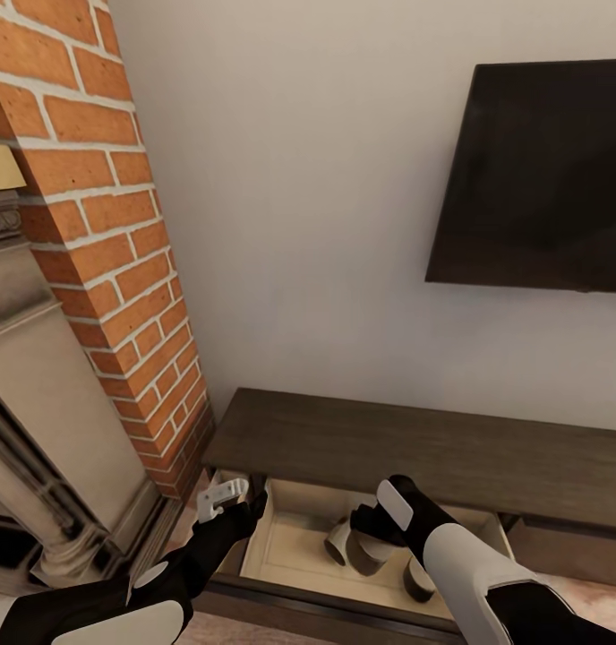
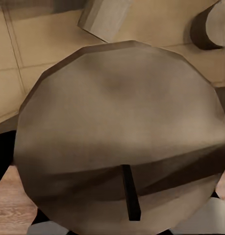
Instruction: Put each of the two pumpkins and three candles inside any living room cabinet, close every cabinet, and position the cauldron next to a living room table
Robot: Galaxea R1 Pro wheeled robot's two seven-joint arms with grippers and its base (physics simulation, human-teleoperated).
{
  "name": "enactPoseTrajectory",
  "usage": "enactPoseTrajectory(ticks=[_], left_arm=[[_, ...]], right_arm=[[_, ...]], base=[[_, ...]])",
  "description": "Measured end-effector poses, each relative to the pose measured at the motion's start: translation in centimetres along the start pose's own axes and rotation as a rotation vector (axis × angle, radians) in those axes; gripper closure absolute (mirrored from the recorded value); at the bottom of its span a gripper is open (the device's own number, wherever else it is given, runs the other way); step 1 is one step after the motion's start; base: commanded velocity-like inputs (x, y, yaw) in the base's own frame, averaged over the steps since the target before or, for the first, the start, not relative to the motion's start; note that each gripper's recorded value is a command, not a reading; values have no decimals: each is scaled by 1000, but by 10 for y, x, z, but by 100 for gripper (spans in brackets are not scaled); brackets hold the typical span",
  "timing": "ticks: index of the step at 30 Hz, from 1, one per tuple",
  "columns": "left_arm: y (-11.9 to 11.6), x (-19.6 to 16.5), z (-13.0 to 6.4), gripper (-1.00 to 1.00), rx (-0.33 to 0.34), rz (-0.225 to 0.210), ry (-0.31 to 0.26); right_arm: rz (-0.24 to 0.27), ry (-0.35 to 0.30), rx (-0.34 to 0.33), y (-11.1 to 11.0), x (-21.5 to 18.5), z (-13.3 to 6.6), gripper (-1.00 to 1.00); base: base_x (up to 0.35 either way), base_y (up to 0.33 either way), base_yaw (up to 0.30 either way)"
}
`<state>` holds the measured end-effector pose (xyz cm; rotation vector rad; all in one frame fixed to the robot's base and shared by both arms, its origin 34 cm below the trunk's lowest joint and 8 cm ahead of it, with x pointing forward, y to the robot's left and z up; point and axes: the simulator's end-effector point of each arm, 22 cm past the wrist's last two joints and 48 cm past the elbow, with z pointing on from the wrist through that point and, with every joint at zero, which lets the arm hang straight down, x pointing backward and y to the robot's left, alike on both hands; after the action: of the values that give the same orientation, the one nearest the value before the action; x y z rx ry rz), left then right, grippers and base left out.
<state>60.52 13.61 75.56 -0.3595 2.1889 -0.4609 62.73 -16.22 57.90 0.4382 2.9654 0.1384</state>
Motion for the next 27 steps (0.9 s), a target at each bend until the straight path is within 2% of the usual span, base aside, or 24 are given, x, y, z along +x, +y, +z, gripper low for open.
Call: enactPoseTrajectory(ticks=[5, 12, 27], left_arm=[[4, 6, 5, -100, 0, 0, 0], [10, 15, 11, -100, 0, -1, -1], [25, 26, 26, -100, -3, -12, -17]], right_arm=[[0, -20, 7, -2, -3, 8, 100], [-32, -48, 62, -14, -6, 20, 100], [-35, -53, 67, -19, -1, 47, 100]], base=[[0, 0, 0], [0, 0, 0], [0, 0, 0]])
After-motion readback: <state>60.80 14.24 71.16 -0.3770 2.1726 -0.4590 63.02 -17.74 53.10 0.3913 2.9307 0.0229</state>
